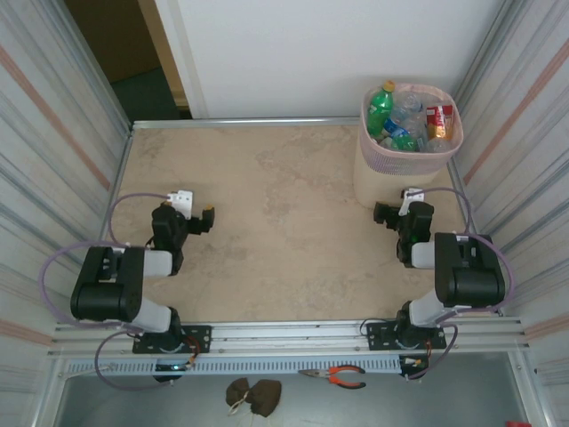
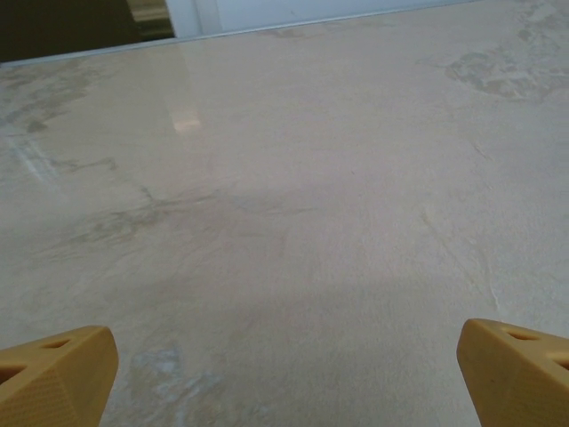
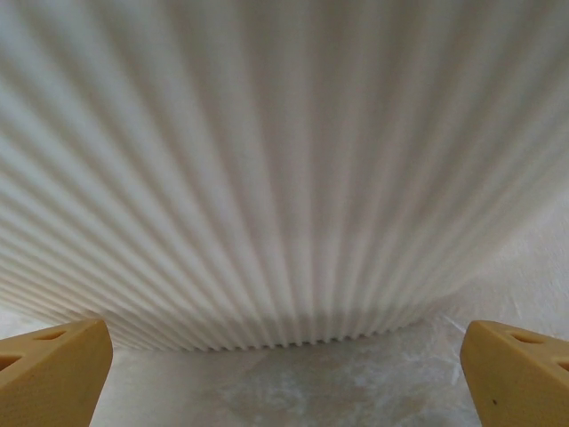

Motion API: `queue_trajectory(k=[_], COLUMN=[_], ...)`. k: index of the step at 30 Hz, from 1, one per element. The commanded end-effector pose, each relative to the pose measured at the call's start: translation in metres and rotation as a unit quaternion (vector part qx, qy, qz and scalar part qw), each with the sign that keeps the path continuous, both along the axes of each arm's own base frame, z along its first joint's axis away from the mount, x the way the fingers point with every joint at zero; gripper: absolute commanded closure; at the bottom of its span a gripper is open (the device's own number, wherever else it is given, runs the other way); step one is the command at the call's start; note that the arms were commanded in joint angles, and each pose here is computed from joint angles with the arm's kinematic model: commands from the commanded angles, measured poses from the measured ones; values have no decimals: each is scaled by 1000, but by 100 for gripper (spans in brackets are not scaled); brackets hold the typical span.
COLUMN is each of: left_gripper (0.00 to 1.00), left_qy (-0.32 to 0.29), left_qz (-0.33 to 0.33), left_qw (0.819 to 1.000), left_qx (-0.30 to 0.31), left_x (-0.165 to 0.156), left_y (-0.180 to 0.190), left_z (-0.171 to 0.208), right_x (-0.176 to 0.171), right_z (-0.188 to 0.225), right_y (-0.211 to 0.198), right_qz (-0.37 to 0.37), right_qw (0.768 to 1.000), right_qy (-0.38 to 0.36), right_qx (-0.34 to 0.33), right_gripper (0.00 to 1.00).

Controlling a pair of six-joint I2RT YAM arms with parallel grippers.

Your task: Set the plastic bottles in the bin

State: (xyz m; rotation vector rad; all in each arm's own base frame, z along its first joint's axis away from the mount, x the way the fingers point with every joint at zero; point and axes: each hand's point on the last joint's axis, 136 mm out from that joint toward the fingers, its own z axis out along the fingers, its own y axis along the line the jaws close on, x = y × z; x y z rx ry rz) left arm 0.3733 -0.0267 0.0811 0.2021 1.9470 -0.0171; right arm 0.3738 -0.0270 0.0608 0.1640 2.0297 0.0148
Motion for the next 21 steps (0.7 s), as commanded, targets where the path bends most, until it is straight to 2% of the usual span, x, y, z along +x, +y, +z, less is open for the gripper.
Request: queue_trajectory(k=[1, 4, 21], left_gripper=[1, 1, 1], left_qy=[-10, 6, 7], left_qz=[-39, -8, -6], left_qw=[999, 999, 999], left_qx=[-9, -34, -33], left_x=[16, 22, 21], left_y=[-11, 4, 5], left_z=[13, 10, 11], right_x=[20, 21, 21], right_z=[22, 20, 20], right_y=[9, 13, 12], right_qz=[26, 22, 22], right_qw=[999, 999, 999], right_qy=[-35, -26, -23], right_qx=[16, -6, -3], right_gripper=[1, 1, 1])
